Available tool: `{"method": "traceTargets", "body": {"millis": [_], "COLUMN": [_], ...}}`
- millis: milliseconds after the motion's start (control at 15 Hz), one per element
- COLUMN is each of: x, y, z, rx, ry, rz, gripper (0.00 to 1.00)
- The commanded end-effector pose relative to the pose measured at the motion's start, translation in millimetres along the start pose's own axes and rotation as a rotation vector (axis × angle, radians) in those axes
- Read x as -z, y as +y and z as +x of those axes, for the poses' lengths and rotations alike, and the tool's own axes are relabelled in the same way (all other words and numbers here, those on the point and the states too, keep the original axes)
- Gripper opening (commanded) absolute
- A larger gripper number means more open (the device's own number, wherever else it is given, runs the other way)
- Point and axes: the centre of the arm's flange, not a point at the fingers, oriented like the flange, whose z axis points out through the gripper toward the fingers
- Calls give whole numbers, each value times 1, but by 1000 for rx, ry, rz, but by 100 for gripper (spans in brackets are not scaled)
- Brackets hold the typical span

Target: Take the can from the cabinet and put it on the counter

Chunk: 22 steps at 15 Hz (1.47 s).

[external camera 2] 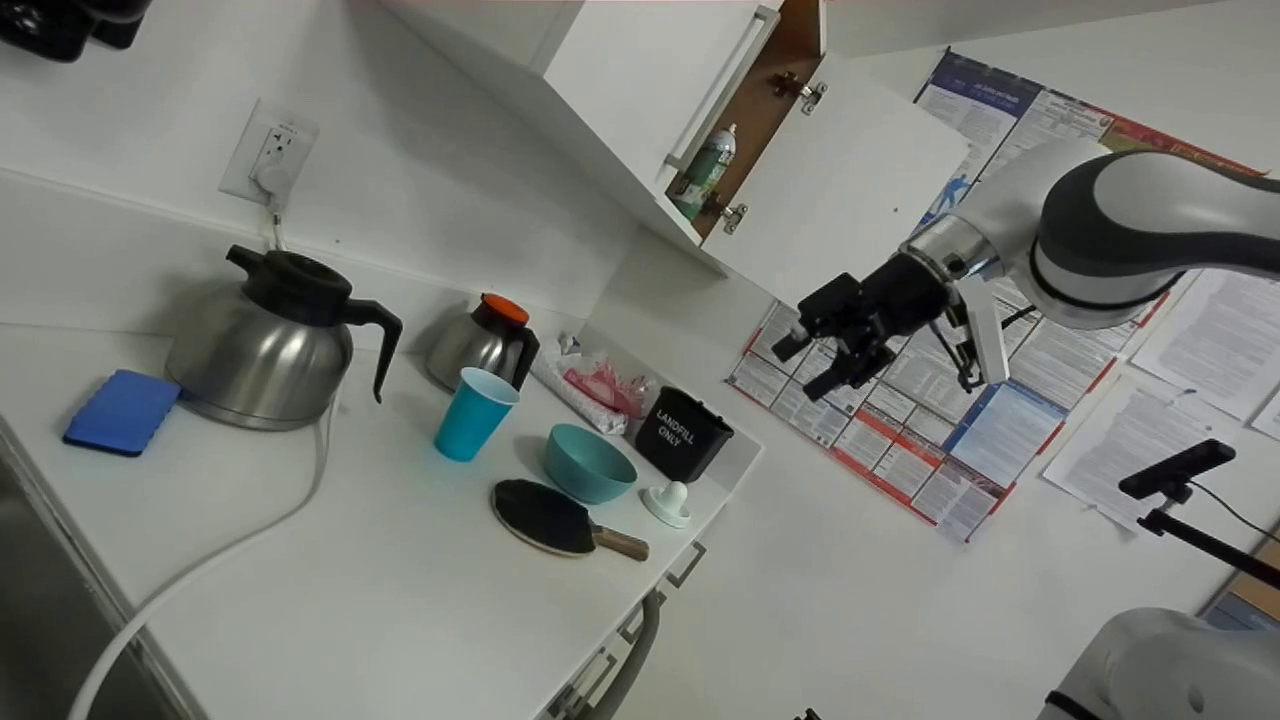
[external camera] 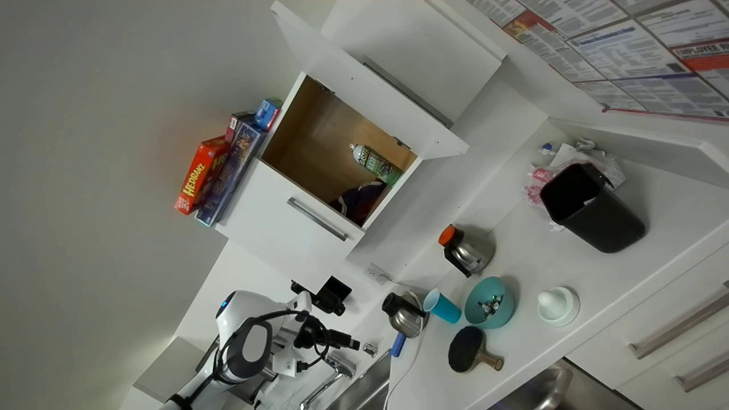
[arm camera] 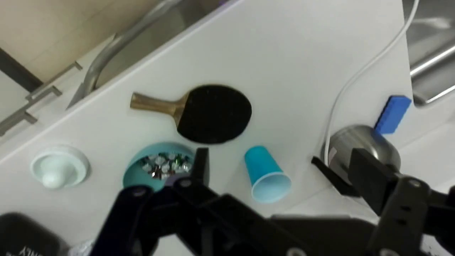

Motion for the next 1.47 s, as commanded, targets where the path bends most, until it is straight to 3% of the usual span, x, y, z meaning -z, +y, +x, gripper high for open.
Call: {"method": "traceTargets", "body": {"millis": [0,200,267,667,933,1400], "x": [40,64,53,63,80,120], "y": [5,5,2,3,7,20], "z": [21,27,23,24,64,145], "rx": [56,74,62,62,16,14], "ry": [199,338,274,313,538,853], "rz": [2,-17,-1,-3,-50,-108], "gripper": [100,100,100,100,100,100]}}
